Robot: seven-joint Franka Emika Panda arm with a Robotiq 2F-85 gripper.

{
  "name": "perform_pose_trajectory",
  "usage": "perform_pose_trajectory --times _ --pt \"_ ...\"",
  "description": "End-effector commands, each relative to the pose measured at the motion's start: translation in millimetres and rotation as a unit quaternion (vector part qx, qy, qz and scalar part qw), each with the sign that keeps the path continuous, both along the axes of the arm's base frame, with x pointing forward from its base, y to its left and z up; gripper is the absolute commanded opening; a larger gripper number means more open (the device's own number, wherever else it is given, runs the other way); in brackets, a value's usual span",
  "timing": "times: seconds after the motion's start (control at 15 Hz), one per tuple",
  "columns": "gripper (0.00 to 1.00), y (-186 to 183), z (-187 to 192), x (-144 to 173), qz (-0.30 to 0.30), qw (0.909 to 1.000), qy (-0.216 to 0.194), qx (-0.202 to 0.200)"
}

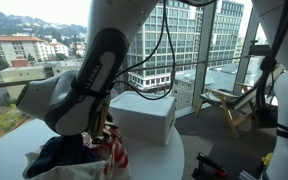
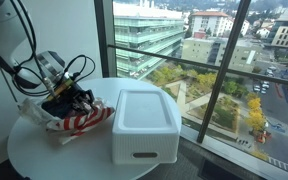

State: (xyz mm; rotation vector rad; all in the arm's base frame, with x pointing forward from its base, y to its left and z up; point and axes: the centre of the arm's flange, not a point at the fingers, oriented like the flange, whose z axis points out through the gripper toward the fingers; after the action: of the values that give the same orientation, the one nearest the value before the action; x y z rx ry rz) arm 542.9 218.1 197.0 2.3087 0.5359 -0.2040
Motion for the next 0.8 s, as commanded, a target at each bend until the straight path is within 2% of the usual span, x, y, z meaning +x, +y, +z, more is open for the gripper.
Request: perform_pose_trajectory --times 0.0,0.13,0.27,0.4,0.6,0.73 --pt "0.72 11 55 6 -0.008 0.9988 0.011 0.048" --pt "0.87 20 86 10 -0.014 0.995 0.014 0.098" --pt "0.99 29 120 13 -0.024 0.9864 0.026 0.161" --pt "1.0 37 147 15 -0.033 0.9746 0.045 0.217" --pt "1.0 48 170 9 -0.041 0.9508 0.074 0.298" --pt "1.0 55 178 3 -0.037 0.9406 0.088 0.326"
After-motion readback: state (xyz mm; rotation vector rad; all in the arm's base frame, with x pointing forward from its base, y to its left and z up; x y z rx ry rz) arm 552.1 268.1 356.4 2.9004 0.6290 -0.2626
